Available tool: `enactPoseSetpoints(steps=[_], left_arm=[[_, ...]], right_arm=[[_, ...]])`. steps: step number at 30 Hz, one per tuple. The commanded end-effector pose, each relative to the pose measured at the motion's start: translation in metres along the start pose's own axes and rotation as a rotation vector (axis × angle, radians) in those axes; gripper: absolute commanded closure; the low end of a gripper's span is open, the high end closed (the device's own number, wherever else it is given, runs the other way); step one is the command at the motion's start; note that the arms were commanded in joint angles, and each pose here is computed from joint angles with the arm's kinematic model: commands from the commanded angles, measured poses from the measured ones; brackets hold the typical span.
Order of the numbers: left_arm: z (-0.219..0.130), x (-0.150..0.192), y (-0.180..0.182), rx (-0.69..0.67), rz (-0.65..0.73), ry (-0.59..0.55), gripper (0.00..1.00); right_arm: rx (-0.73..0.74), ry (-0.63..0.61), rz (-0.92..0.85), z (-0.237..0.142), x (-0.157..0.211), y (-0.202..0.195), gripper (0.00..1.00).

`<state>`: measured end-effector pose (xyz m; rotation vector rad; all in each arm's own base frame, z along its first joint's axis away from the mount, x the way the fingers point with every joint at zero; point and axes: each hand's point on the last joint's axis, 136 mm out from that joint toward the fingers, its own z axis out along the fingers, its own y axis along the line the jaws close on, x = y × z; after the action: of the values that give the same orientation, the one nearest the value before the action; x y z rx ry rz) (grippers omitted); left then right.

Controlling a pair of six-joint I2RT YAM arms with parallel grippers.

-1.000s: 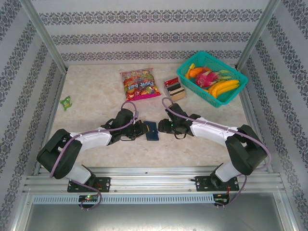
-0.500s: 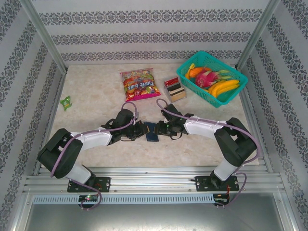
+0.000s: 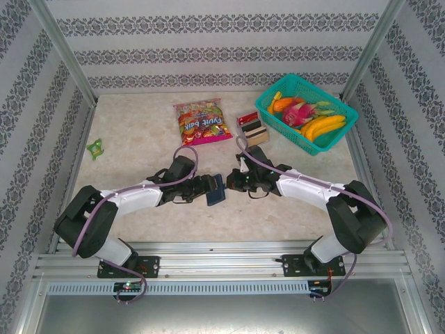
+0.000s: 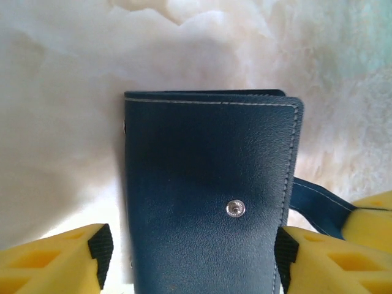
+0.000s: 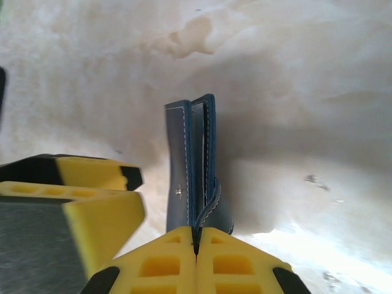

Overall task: Put the credit cards into the card holder
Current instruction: Open the button on the card holder, then open the card holder at the bottom-center of the table.

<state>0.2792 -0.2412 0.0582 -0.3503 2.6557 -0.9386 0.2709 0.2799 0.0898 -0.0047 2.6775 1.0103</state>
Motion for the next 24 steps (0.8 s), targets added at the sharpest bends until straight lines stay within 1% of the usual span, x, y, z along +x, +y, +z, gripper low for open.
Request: enactPoseSetpoints(steps=[1,3,7,11,13,15,17,19,21,23,24], left_arm=[[-0.012,-0.005,-0.007,-0.016,0.04,-0.024,0.25],[-0.015,-0.006,-0.011,-0.011,0.056,-0.024,0.25],[-0.02,-0.008,-0.023,0.016,0.098,-0.021,0.23],[-0.023,-0.012,-0.017,-0.034,0.112,-0.036,0.22],[-0.022,-0.011,-0.01,-0.065,0.115,-0.029,0.24],[-0.02,-0.01,-0.004,-0.093,0.115,-0.023,0.3],[-0.019,-0.01,0.002,-0.118,0.112,-0.027,0.42],[-0.019,-0.01,0.009,-0.155,0.111,-0.027,0.5],[-0.018,-0.01,0.01,-0.166,0.127,-0.021,0.61],[-0.022,-0.011,0.015,-0.197,0.137,-0.026,0.67],[-0.025,-0.012,0.017,-0.21,0.143,-0.036,0.71]], right_arm=[[-0.13,0.005,0.001,-0.001,-0.002,0.026,0.97],[-0.165,0.012,0.005,0.0,-0.002,0.033,0.97],[-0.189,0.022,0.012,0.003,-0.002,0.038,0.96],[-0.186,0.025,0.02,0.004,-0.001,0.037,0.96],[-0.199,0.027,0.018,0.003,-0.001,0.039,0.96],[-0.186,0.025,0.02,0.003,-0.001,0.037,0.96],[-0.168,0.023,0.02,0.003,-0.001,0.033,0.96],[-0.17,0.019,0.022,0.002,-0.001,0.032,0.96],[-0.179,0.021,0.021,0.001,0.0,0.032,0.96],[-0.139,0.017,0.02,-0.001,0.0,0.024,0.96],[-0.091,0.017,0.021,-0.001,0.001,0.014,0.95]])
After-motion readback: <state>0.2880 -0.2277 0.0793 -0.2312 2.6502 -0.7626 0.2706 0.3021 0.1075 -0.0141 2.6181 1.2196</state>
